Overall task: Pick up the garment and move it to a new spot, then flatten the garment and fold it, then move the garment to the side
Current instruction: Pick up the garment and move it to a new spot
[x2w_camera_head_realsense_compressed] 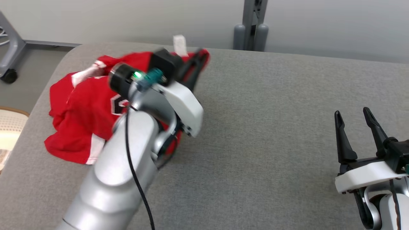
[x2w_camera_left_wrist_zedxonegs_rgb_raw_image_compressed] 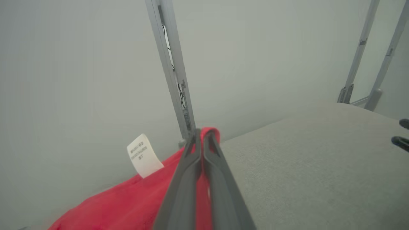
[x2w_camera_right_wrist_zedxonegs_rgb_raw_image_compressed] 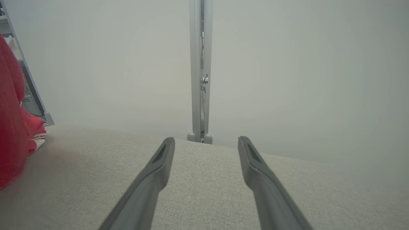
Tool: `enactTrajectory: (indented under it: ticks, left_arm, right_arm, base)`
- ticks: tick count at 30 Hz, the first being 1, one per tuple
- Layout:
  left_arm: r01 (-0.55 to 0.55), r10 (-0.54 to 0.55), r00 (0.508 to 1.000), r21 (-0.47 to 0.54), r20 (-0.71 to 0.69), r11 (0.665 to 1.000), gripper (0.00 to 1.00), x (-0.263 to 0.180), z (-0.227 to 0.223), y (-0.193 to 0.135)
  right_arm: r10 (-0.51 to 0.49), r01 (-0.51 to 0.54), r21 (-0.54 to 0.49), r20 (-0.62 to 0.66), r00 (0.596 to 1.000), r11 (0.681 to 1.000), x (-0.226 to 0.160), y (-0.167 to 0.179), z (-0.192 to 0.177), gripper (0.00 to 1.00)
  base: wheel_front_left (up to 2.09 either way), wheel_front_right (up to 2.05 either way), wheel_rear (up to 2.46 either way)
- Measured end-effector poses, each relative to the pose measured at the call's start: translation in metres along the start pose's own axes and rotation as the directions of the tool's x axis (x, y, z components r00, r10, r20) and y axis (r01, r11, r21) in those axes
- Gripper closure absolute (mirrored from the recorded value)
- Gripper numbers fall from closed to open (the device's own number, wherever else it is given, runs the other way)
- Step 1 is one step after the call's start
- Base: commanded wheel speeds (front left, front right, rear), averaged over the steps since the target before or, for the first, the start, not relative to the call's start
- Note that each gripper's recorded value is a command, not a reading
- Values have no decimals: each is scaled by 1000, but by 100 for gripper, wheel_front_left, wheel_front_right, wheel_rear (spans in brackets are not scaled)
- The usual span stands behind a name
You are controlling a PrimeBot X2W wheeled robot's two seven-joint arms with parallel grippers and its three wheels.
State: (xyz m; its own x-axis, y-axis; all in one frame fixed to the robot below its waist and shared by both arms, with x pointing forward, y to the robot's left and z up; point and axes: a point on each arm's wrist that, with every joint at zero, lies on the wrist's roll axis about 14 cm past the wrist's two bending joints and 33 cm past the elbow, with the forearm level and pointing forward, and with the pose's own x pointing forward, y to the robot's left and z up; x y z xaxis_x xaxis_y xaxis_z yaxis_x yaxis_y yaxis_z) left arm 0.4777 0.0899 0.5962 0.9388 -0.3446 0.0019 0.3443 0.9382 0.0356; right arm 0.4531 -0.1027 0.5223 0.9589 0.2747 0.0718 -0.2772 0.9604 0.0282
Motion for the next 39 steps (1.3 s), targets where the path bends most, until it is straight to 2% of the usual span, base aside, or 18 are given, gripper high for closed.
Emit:
enactTrajectory:
  ticks: [3, 5, 11, 12, 16, 22, 25, 29, 32, 33, 34, 36, 39]
  left_arm:
    - [123, -124, 992, -28, -40, 992, 100, 3, -16, -46]
    - [216, -218, 975, -55, -38, 975, 100, 5, -17, -81]
    - [454, -454, 891, -51, 6, 890, 100, 15, -3, -172]
    - [454, -454, 891, -51, 6, 890, 100, 15, -3, -172]
    - [554, -552, 833, -49, 41, 831, 100, 24, 9, -216]
    - [688, -684, 724, -28, 90, 725, 100, 30, 26, -276]
    - [725, -725, 688, -78, 37, 684, 100, 32, 4, -295]
    - [736, -752, 653, -160, -91, 658, 100, 36, -49, -303]
    - [741, -770, 623, -213, -136, 637, 100, 33, -74, -308]
    - [743, -780, 609, -241, -142, 624, 55, 30, -79, -309]
    - [745, -781, 608, -237, -143, 623, 0, 29, -82, -309]
    - [749, -787, 602, -248, -135, 615, 0, 27, -84, -308]
    - [776, -814, 573, -259, -92, 576, 0, 18, -74, -313]
  right_arm:
    - [-27, 27, -4, 1, 1000, 1000, -5, -9, 2, 0]
    - [-47, 47, -9, 6, 999, 999, -7, -16, 5, 0]
    - [-114, 114, -24, 3, 993, 993, -20, -41, 5, 0]
    - [-114, 114, -24, 3, 993, 993, -20, -41, 5, 0]
    - [-175, 175, -26, -6, 985, 984, -36, -61, 2, 0]
    - [-300, 299, -35, -26, 954, 954, -68, -99, -5, 0]
    - [-347, 346, -28, -44, 937, 938, -80, -113, -12, 0]
    - [-359, 359, -17, -65, 931, 933, -81, -117, -22, 0]
    - [-369, 369, -13, -86, 925, 929, -82, -120, -32, 0]
    - [-369, 369, -12, -91, 925, 929, -81, -121, -34, 0]
    - [-367, 368, -8, -90, 926, 930, -79, -121, -35, 0]
    - [-362, 363, -5, -88, 928, 932, -75, -120, -36, 0]
    - [-361, 362, 0, -88, 929, 932, -72, -120, -39, 0]
  base:
    - [0, 0, 0]
    - [0, 0, 0]
    - [0, 0, 0]
    - [0, 0, 0]
    - [0, 0, 0]
    - [0, 0, 0]
    - [0, 0, 0]
    - [0, 0, 0]
    - [0, 0, 0]
    - [0, 0, 0]
    - [0, 0, 0]
    - [0, 0, 0]
    - [0, 0, 0]
